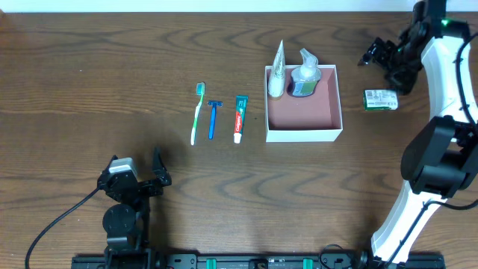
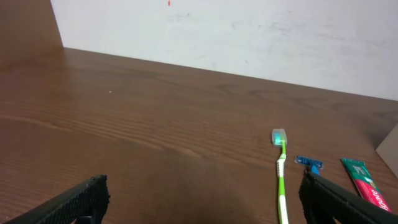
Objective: Pack container
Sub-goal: 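Lift the soap box and carry it left over the box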
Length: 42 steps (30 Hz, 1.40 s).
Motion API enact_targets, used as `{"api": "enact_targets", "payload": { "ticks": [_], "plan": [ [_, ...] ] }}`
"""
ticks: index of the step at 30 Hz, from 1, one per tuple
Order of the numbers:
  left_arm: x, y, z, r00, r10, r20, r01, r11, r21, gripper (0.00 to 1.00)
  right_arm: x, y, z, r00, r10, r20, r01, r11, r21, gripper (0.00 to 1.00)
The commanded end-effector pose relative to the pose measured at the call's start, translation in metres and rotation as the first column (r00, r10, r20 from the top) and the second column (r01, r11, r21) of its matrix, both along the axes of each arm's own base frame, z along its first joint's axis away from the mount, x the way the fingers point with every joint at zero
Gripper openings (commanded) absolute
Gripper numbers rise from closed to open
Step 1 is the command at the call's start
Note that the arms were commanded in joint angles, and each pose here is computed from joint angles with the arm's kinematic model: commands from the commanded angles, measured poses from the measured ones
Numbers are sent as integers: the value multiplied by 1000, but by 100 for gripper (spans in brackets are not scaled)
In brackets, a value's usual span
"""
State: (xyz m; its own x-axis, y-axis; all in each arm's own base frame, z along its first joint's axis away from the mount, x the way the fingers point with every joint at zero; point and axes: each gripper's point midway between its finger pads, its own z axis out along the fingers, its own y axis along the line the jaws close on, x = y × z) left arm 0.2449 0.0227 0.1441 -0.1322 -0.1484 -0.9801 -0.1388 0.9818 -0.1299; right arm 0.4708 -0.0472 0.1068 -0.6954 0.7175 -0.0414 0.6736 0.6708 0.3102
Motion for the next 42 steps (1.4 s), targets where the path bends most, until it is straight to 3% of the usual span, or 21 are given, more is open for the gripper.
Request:
{"api": "enact_targets", "payload": {
  "ticks": [1,3,4,5,6,9,11,15,23,42],
  "plan": [
    [-2,5,-19,998,30,-56,-30,1000,3,98,4,5,-3,934,-350,-68,356,929,101,99],
    [-2,5,-19,998,30,-56,-30,1000,3,98,7,5,-4,932,-357,-60,362,926,107,99],
    [-2,5,-19,998,30,-56,-30,1000,3,98,6,2,-5,930,-364,-57,368,926,87,94],
    [-2,5,-19,998,30,-56,-30,1000,3,98,3,-1,-7,926,-372,-66,376,924,69,79],
    [-2,5,-19,998,30,-56,-30,1000,3,98,0,-2,-8,916,-392,-79,397,916,60,77],
    [-2,5,-19,998,30,-56,-30,1000,3,98,-15,-12,-18,853,-504,-139,508,862,-7,80],
    [-2,5,-19,998,30,-56,-30,1000,3,98,-24,-25,-25,812,-567,-140,560,824,-89,99],
    [-2,5,-19,998,30,-56,-30,1000,3,98,-28,-41,-36,798,-594,-101,574,800,-171,99],
    [-2,5,-19,998,30,-56,-30,1000,3,98,-23,-50,-53,820,-570,-47,551,809,-203,99],
    [-2,5,-19,998,30,-56,-30,1000,3,98,-26,-51,-84,805,-589,-72,566,799,-205,99]
  ]
}}
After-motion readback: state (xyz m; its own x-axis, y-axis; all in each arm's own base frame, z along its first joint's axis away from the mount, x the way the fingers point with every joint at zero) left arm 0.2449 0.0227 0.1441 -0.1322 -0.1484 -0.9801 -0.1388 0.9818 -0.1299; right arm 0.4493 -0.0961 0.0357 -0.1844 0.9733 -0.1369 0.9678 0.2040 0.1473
